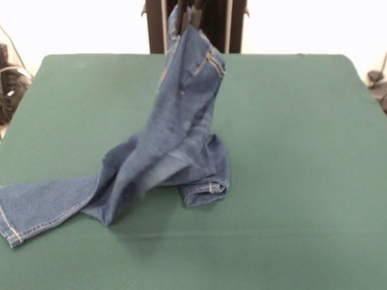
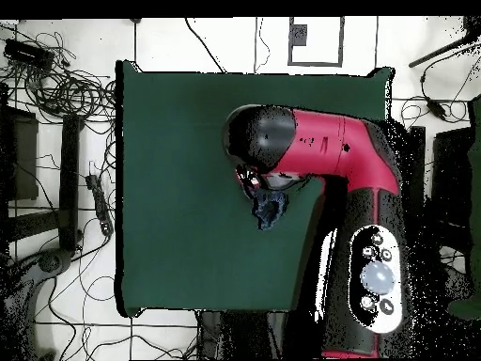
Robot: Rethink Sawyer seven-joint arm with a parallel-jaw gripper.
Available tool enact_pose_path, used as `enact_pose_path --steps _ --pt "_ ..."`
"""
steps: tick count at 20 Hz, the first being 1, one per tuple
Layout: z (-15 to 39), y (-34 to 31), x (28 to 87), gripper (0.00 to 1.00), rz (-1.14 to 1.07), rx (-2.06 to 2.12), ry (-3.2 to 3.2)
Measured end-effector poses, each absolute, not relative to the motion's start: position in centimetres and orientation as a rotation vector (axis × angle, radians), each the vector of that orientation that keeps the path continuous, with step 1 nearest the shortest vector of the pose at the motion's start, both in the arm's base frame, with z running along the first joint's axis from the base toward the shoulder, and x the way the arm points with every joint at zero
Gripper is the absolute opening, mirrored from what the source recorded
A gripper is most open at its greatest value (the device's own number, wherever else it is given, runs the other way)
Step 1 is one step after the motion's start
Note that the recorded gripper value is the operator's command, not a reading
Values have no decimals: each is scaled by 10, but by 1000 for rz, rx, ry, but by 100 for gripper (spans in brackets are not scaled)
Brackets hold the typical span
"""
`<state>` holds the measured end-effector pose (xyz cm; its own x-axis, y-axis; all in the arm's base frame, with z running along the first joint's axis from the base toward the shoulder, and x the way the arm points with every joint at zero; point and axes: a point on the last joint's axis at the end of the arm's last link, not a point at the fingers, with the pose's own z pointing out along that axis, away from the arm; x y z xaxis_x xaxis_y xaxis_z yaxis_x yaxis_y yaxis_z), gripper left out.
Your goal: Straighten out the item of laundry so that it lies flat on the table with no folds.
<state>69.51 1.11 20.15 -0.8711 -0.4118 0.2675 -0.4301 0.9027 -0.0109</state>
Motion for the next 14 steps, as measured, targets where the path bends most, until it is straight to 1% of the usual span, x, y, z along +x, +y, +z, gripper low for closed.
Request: enact_pose_path --steps 6,14 --pt "238 11 706 0 108 618 -2809" --pt "266 12 716 0 104 602 -2795"
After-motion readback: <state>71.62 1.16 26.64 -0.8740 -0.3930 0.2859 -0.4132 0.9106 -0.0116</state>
